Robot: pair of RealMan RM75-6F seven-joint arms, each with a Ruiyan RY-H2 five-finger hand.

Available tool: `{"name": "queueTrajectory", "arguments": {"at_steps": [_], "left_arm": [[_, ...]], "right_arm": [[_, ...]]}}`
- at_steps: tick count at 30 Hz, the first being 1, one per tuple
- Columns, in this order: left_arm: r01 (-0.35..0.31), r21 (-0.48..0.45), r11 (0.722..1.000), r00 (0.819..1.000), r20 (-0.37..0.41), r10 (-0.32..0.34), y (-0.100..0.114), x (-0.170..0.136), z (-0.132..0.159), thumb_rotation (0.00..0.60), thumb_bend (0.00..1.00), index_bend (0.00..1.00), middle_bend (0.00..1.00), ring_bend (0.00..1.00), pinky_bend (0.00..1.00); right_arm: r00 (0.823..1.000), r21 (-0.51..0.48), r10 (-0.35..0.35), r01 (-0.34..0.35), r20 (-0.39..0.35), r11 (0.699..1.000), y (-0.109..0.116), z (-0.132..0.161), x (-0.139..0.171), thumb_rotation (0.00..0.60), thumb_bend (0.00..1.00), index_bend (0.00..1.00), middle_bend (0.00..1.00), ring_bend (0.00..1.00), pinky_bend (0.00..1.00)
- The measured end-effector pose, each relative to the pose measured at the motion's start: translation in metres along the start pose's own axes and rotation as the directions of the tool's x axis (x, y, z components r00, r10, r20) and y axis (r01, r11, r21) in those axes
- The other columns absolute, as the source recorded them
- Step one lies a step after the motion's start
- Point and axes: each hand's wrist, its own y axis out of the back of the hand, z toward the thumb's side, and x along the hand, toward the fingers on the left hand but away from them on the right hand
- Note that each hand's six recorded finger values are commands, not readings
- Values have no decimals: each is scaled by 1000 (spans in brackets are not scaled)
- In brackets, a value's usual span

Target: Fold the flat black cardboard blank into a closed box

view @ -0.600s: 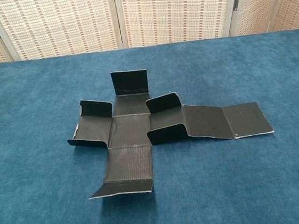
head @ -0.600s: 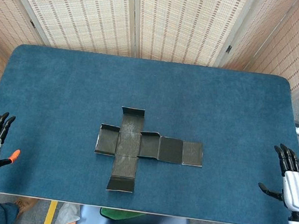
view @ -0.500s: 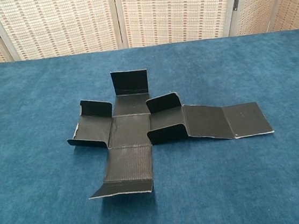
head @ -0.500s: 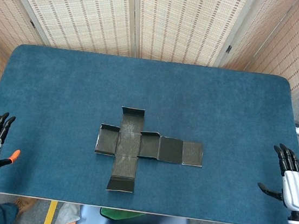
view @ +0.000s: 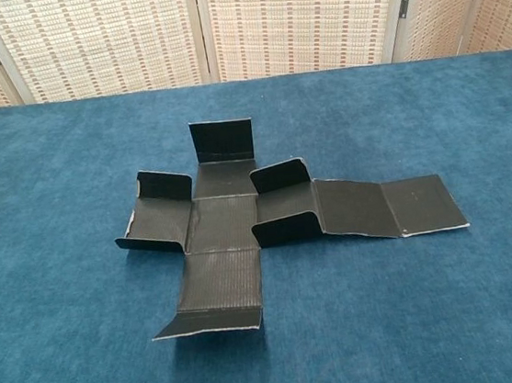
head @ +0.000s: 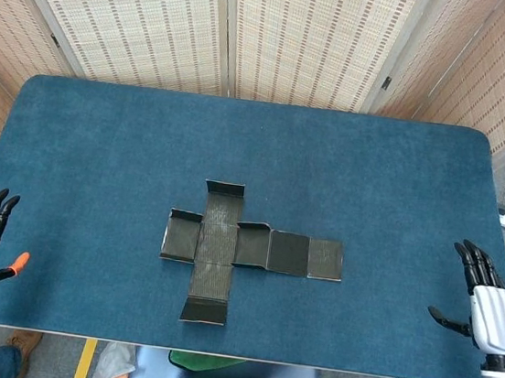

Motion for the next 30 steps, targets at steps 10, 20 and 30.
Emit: {"name": "queueTrajectory", "arguments": {"at_steps": [10,20,30], "left_arm": [[-15,-9,1000,1000,17,16,4,4,2,600,250,0,0,0,96],[8,-2,1000,999,43,-8,-3,6,7,600,249,0,0,0,95],[41,5,999,998,47,-41,-12,11,11,600,248,0,0,0,96]], "right_arm": [[995,-24,71,-73,-74,997,-6,49,-26,600,0,0,80,681,978],[943,-56,304,-313,-132,948,-56,107,-68,600,180,0,0,730,1000],[874,-121,467,-482,-135,868,-121,154,-101,600,146,0,12,748,1000]]}}
